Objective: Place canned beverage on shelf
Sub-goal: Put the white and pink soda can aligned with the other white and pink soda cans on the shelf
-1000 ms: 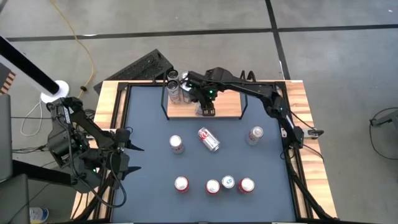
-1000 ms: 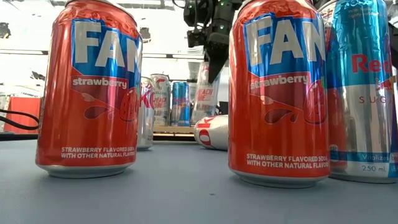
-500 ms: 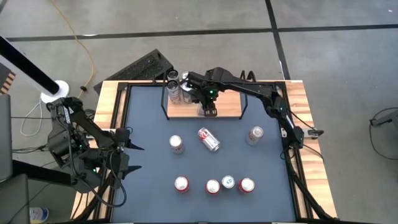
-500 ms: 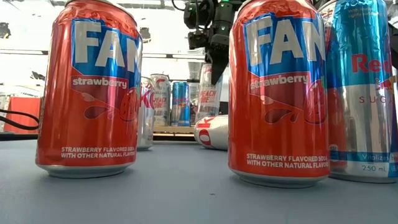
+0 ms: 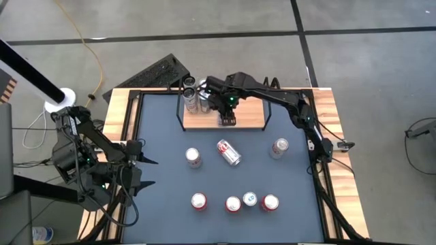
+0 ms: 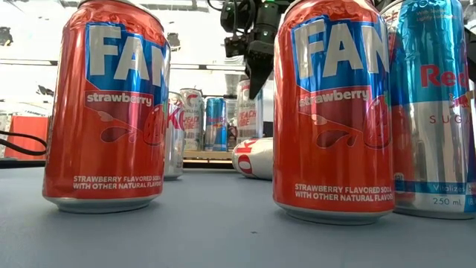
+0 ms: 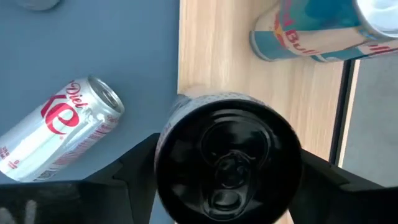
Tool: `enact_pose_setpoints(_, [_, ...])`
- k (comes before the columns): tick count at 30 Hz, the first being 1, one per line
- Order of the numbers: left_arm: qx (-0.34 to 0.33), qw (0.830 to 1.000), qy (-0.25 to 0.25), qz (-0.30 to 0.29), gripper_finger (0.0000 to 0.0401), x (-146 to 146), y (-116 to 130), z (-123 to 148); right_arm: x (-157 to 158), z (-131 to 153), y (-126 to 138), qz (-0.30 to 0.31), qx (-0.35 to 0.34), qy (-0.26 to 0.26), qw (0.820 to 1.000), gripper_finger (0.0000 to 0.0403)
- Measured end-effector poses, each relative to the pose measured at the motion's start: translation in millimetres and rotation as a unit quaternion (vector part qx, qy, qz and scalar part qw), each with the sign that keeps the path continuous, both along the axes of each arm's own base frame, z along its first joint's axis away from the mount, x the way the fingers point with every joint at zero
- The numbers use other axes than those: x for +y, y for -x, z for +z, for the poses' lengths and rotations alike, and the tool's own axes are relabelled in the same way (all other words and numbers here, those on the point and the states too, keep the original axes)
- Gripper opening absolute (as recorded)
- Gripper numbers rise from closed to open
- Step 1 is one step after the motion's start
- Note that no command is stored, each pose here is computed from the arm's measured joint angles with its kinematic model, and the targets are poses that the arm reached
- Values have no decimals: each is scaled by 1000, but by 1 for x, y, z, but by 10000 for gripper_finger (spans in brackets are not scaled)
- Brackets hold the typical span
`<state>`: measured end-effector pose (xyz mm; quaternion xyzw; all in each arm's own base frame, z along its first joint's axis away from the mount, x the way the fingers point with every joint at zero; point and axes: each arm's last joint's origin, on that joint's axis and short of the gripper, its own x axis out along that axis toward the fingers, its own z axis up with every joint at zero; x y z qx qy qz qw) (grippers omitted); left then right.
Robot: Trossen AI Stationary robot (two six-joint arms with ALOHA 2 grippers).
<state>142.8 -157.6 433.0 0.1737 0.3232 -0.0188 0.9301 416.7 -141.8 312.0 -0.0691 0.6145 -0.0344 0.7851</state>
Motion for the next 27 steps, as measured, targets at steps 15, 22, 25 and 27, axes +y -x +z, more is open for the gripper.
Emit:
enact_pose_setpoints(15, [-11,1000,-17,16,275,4,-4,1,5,42,21,6,-57,24,998,287])
enact_pose_setpoints(22, [-12,1000,-12,21,275,5,-4,1,16,103,65,-55,-139,42,988,283])
enact_pose_setpoints(25, [-12,1000,-7,25,275,5,-4,1,28,133,93,-103,-191,41,975,259])
enact_pose_setpoints(27, [-11,1000,-1,26,275,4,-4,1,39,140,105,-126,-205,65,968,224])
